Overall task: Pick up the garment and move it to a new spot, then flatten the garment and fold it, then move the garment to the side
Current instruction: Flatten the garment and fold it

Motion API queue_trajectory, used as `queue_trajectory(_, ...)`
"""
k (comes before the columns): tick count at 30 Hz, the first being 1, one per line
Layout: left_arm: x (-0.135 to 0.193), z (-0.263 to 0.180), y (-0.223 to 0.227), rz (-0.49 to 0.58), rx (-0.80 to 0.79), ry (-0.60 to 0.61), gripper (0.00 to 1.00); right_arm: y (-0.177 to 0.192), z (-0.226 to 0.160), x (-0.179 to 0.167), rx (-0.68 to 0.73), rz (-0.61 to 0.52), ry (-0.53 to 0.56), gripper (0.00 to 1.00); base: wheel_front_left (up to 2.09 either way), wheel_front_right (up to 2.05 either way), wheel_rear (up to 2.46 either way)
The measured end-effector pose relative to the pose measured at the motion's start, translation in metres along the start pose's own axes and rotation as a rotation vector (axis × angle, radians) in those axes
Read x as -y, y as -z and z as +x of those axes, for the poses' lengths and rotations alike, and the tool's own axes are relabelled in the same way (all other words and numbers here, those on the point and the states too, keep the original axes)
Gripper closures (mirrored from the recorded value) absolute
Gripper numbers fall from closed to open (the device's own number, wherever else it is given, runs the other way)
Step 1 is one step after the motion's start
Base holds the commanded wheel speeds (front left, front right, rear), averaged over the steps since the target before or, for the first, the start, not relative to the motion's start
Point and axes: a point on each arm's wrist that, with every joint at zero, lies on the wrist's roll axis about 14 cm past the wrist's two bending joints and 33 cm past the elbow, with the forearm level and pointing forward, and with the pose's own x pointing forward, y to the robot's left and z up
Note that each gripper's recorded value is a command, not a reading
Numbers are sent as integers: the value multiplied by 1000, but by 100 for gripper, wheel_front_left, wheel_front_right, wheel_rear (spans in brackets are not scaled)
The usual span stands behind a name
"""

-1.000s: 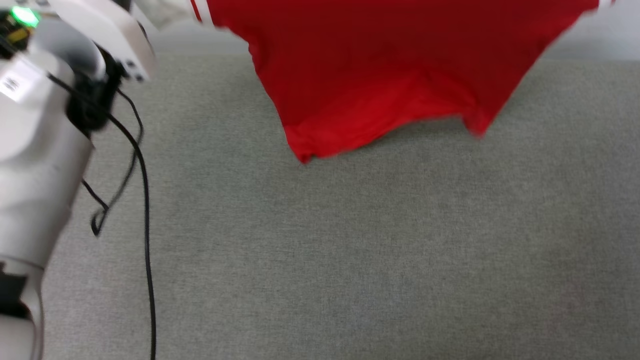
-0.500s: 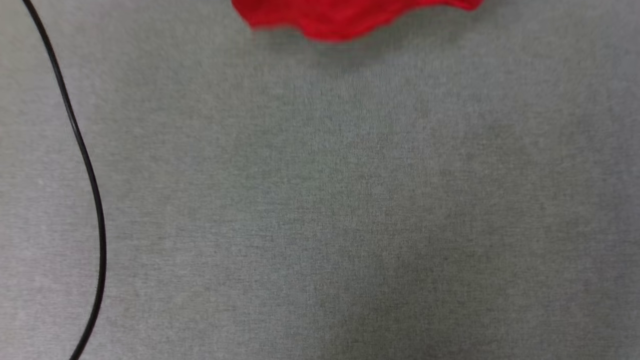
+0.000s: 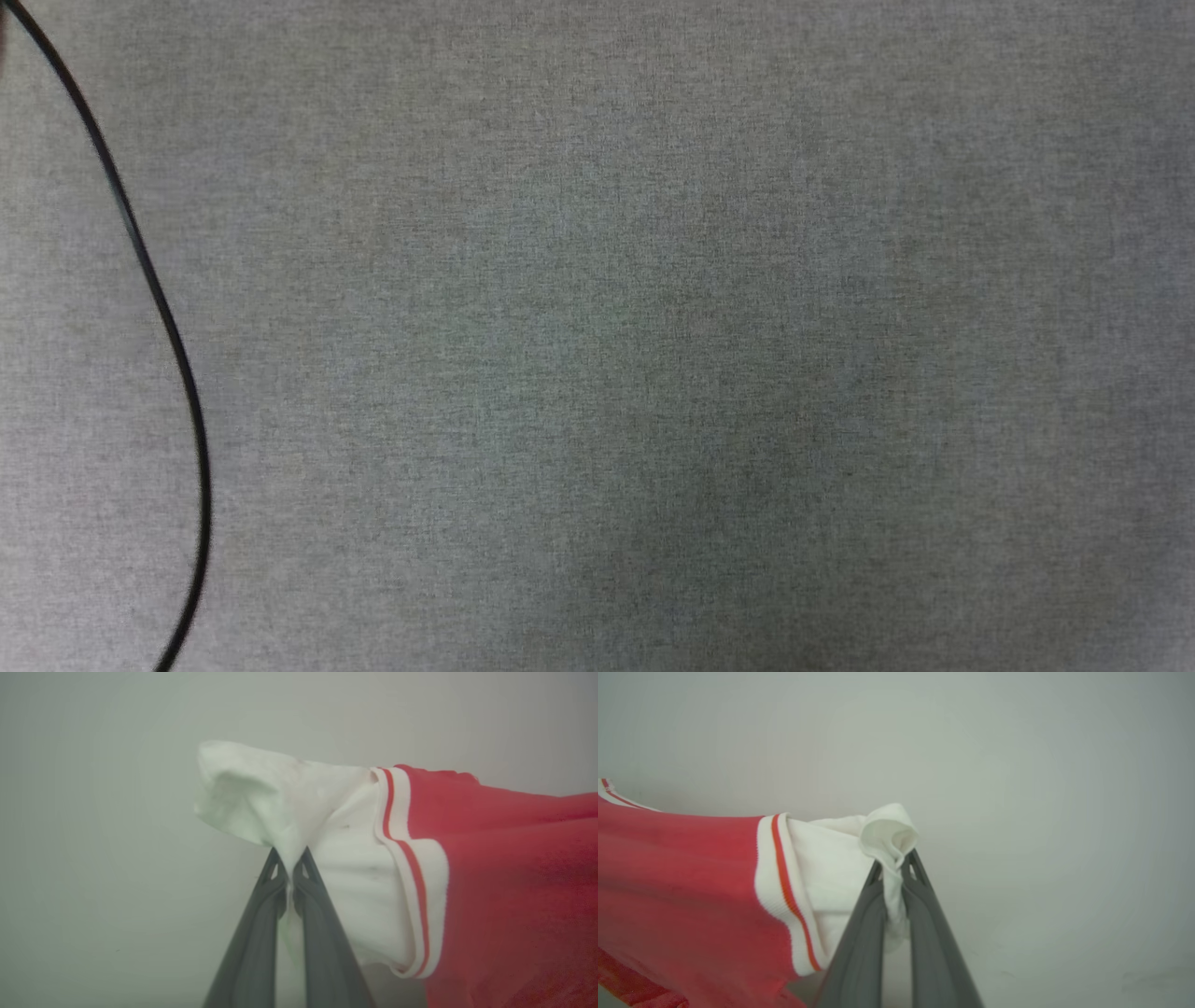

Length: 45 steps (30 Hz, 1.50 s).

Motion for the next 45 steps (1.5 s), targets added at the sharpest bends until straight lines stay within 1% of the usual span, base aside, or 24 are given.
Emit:
queue_trajectory(3,1,-14,30,-50,-67,7,100,28,-9,-15,-47,41,-39,100,0,0,0)
queue_trajectory(7,-1,-46,70,-118,-160,0,100,74,-38,-35,-143,86,-93,100,0,0,0)
queue_trajectory(8,-1,-57,80,-127,-186,2,100,86,-47,-40,-172,102,-105,100,0,0,0)
queue_trajectory(11,3,-95,112,-198,-266,-13,100,119,-81,-48,-250,146,-125,100,0,0,0)
queue_trajectory(17,4,-170,145,-278,-368,-42,100,166,-153,-56,-365,246,-129,100,0,0,0)
queue_trajectory(21,13,-212,150,-311,-396,-39,100,177,-191,-54,-396,304,-106,100,0,0,0)
queue_trajectory(26,11,-268,146,-330,-420,-67,100,186,-245,-55,-438,367,-70,100,0,0,0)
queue_trajectory(36,23,-374,138,-315,-494,-95,100,188,-353,-64,-518,477,8,100,0,0,0)
queue_trajectory(43,27,-434,137,-307,-545,-121,100,188,-420,-72,-579,534,74,100,0,0,0)
queue_trajectory(45,27,-447,135,-308,-550,-131,100,188,-436,-75,-605,531,80,100,0,0,0)
